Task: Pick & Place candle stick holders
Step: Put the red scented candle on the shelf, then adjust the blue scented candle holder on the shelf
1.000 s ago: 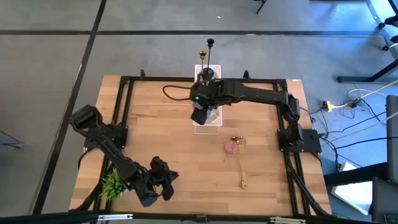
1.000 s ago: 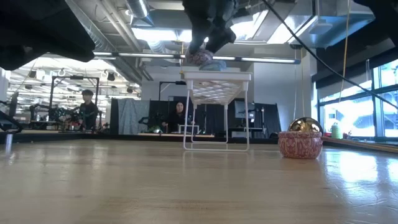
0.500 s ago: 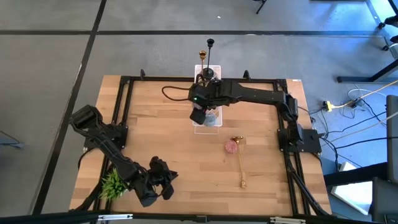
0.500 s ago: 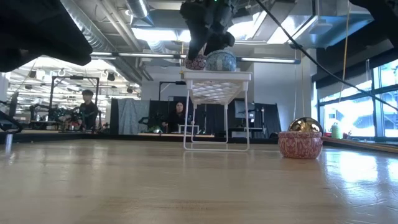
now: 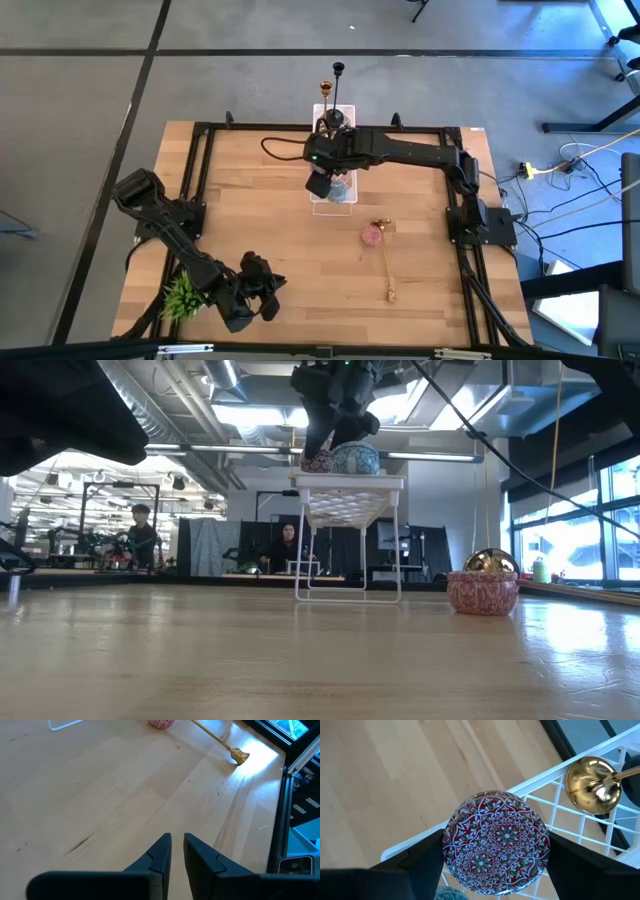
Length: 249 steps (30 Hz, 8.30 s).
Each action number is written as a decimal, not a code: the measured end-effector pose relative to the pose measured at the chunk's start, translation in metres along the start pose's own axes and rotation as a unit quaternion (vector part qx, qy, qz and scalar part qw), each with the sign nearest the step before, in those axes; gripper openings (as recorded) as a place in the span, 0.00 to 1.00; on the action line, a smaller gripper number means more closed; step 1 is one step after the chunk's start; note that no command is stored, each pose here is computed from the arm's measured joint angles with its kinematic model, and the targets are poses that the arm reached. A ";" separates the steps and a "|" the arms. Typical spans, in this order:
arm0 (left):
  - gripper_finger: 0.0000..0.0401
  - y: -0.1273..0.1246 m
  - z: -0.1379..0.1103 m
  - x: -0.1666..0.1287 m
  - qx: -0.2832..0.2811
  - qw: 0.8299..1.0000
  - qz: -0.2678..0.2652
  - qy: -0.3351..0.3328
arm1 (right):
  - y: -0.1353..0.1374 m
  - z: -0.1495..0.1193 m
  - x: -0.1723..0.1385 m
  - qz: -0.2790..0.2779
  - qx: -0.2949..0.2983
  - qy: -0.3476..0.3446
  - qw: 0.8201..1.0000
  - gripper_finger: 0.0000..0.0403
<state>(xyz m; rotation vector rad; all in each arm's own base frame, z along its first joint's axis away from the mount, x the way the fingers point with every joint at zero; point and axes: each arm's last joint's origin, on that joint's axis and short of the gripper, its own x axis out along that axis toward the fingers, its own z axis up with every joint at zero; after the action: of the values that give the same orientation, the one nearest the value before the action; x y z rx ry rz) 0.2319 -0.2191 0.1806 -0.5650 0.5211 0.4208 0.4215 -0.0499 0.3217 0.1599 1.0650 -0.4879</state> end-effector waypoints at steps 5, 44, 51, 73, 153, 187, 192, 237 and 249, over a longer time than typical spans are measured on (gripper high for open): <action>0.11 0.000 0.000 0.000 0.000 1.000 0.000 0.000 | 0.000 0.000 0.000 -0.001 0.001 0.002 1.000 0.73; 0.11 0.000 0.000 0.000 0.004 1.000 0.000 0.000 | -0.021 0.001 0.005 -0.005 0.018 0.024 1.000 0.79; 0.11 0.000 0.000 0.000 0.004 1.000 0.000 0.000 | -0.020 0.001 0.005 0.000 0.025 0.027 0.999 0.79; 0.11 0.000 0.000 0.000 0.005 1.000 0.000 0.000 | -0.020 0.001 0.005 0.000 0.019 0.026 0.999 0.79; 0.11 0.000 0.000 0.000 0.004 1.000 0.000 0.001 | -0.016 0.007 0.005 0.037 -0.050 -0.001 0.998 0.90; 0.11 0.000 0.001 0.001 0.017 1.000 -0.001 0.002 | 0.029 -0.051 -0.073 0.064 -0.066 0.102 0.991 0.52; 0.11 0.001 0.003 0.004 0.028 1.000 0.003 0.003 | 0.031 -0.050 -0.074 0.048 -0.059 0.086 0.993 0.14; 0.11 0.002 0.000 0.001 0.033 0.999 0.007 0.006 | 0.021 -0.050 -0.036 0.065 0.003 0.114 0.991 0.00; 0.11 0.002 0.000 0.001 0.029 1.000 0.008 0.005 | 0.020 -0.049 -0.035 0.052 0.003 0.099 0.994 0.00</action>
<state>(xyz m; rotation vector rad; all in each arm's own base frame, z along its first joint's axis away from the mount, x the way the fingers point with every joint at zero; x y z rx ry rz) 0.2313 -0.2174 0.1796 -0.5076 0.5449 0.4165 0.3784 -0.0038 0.3266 0.2724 1.2427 -0.3877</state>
